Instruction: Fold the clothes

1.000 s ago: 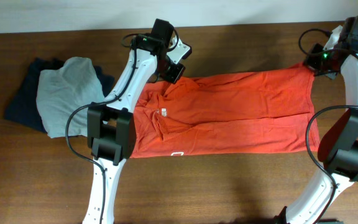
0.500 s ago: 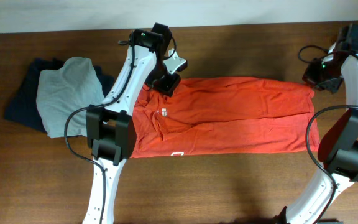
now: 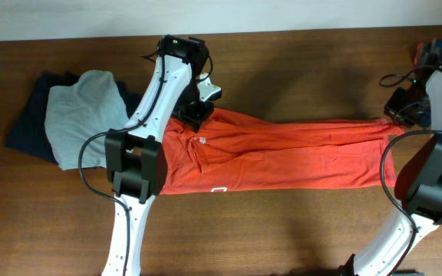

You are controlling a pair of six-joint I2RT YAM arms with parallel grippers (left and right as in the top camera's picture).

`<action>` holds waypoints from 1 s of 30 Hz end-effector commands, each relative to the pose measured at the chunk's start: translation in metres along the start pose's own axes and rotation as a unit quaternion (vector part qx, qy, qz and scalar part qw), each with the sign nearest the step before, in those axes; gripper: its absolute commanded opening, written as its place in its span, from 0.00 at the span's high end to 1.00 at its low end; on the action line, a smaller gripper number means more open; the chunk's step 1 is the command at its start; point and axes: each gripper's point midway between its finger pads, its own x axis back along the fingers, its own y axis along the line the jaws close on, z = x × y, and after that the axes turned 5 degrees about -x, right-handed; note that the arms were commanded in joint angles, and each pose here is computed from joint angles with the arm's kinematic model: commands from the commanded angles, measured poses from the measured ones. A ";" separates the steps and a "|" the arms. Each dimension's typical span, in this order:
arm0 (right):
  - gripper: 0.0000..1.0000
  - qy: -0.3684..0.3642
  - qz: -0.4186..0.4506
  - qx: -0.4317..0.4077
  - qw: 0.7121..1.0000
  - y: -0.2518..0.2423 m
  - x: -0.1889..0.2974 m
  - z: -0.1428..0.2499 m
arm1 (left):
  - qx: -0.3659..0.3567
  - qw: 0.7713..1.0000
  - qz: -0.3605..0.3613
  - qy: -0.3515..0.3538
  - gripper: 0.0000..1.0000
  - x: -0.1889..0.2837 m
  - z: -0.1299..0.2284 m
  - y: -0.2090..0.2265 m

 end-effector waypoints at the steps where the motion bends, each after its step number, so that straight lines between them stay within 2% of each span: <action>1: 0.94 -0.014 0.024 -0.009 1.000 -0.011 0.008 -0.004 | 0.005 1.000 -0.018 0.001 0.98 0.004 0.004 0.017; 9: 0.83 -0.009 0.026 -0.007 1.000 -0.011 0.008 -0.001 | 0.011 1.000 -0.017 -0.001 0.96 0.005 0.006 0.023; 13: 0.84 -0.009 0.026 -0.007 1.000 -0.012 0.008 -0.001 | 0.011 1.000 -0.017 -0.001 0.92 0.005 0.006 0.023; 18: 0.89 -0.010 0.025 -0.008 1.000 -0.011 0.008 -0.001 | 0.011 1.000 -0.017 -0.001 0.92 0.005 0.006 0.023; 22: 0.89 -0.007 0.016 -0.008 1.000 -0.008 0.008 0.000 | 0.011 1.000 -0.017 -0.001 0.92 0.005 0.006 0.023; 24: 0.88 0.007 -0.024 -0.008 1.000 0.006 0.008 0.004 | 0.012 1.000 -0.017 -0.001 0.87 0.005 0.006 0.024; 28: 0.74 0.035 -0.141 0.041 0.989 0.047 0.014 0.013 | 0.012 1.000 -0.022 -0.012 0.87 0.013 0.005 0.024; 30: 0.74 0.036 -0.192 0.071 0.978 0.064 0.020 0.015 | 0.019 0.999 -0.035 -0.032 0.87 0.030 0.005 0.025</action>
